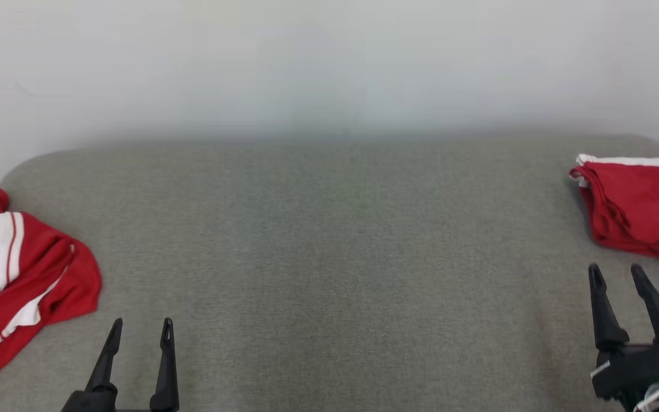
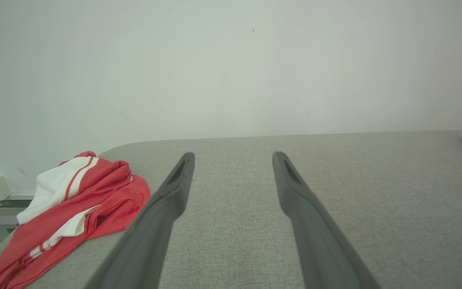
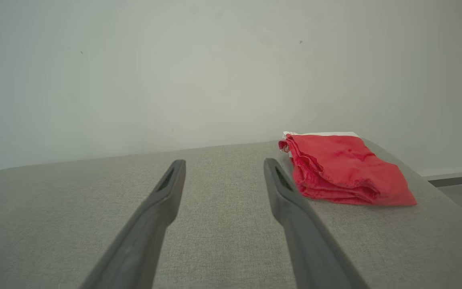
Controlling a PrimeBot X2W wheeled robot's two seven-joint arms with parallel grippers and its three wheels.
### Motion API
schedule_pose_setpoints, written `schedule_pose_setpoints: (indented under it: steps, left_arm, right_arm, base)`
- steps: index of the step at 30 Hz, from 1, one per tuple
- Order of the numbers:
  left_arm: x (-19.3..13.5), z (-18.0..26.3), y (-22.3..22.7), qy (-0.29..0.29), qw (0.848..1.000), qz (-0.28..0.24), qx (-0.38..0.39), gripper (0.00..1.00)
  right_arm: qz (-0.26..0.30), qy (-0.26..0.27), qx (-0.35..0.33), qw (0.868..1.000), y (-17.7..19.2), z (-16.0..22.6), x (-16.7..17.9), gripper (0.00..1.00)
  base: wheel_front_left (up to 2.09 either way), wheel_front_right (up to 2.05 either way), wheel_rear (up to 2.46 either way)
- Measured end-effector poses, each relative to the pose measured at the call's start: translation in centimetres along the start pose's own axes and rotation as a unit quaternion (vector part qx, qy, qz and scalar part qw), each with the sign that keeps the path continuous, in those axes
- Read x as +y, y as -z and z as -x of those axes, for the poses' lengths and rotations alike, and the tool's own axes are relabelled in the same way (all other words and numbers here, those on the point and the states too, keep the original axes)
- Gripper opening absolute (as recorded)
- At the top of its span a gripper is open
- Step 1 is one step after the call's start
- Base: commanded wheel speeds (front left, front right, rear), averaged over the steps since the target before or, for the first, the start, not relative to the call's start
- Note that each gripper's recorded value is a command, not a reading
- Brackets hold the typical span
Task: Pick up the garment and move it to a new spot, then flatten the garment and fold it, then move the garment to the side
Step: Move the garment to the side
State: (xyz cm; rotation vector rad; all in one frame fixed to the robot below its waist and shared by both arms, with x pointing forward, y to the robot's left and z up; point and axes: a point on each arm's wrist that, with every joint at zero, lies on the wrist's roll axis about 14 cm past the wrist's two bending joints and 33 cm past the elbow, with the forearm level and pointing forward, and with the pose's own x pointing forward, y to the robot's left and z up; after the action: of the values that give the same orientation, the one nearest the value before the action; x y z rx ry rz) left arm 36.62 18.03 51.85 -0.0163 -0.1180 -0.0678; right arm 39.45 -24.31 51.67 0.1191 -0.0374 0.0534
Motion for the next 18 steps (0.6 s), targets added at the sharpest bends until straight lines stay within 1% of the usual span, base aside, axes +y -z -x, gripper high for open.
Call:
schedule_pose_setpoints:
  steps: [5, 9, 18]
  left_arm:
    - [0.7, 0.9, -0.6, -0.011, 1.0, -0.002, -0.008, 1.0]
    - [1.1, 1.4, -0.9, -0.017, 1.0, -0.002, -0.012, 1.0]
    - [1.8, 2.6, -0.5, -0.029, 1.0, -0.001, -0.005, 1.0]
  right_arm:
    - [-0.013, -0.007, 0.006, 1.0, 0.6, 1.7, 1.5, 1.0]
    - [-0.012, -0.01, 0.01, 1.0, 0.8, 2.9, 2.4, 1.0]
    - [-0.014, -0.021, 0.006, 1.0, 0.4, 4.5, 4.6, 1.0]
  base:
    - [0.0, 0.0, 0.0]
    - [0.0, 0.0, 0.0]
    - [0.0, 0.0, 0.0]
